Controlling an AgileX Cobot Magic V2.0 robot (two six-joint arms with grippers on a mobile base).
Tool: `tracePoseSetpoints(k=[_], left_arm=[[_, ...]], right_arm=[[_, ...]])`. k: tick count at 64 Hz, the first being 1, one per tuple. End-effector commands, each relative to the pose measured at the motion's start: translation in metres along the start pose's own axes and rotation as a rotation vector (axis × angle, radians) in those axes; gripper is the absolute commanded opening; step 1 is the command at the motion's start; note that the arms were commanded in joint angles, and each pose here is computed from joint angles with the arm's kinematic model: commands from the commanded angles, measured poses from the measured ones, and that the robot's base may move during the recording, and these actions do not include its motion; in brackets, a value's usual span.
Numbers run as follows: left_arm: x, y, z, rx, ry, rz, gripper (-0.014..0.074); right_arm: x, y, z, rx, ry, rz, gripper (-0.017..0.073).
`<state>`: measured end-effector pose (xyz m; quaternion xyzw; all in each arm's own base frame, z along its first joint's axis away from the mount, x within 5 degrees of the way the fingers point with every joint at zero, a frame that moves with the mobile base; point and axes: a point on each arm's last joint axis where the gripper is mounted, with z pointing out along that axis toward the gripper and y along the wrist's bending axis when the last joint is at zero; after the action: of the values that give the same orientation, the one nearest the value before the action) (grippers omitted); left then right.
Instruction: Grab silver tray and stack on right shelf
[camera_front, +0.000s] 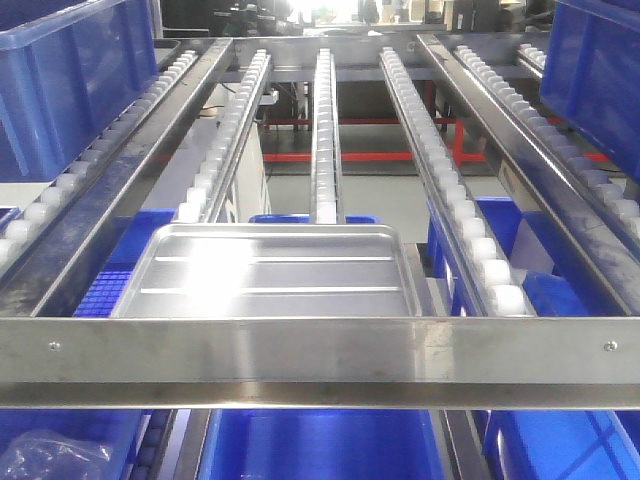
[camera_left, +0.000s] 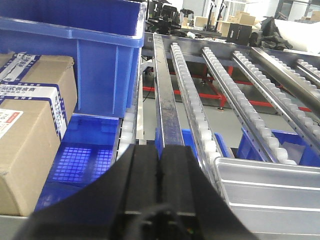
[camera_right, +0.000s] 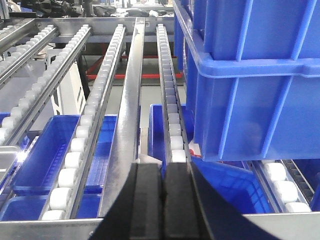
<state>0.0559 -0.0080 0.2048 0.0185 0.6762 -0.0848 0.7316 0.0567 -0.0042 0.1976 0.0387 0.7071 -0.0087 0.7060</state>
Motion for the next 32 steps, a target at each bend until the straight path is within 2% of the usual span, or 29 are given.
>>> tracePoseSetpoints(k=[1, 32], left_arm=[[-0.0032, -0.0001, -0.0013, 0.008, -0.087, -0.008, -0.0101], [-0.0034, -0.0002, -0.0013, 0.008, -0.09, -0.008, -0.0101]], right_arm=[[-0.0151, 0.0017, -0.0031, -0.015, -0.125, -0.007, 0.0048], [-0.0151, 0.0017, -0.0031, -0.015, -0.125, -0.007, 0.0048]])
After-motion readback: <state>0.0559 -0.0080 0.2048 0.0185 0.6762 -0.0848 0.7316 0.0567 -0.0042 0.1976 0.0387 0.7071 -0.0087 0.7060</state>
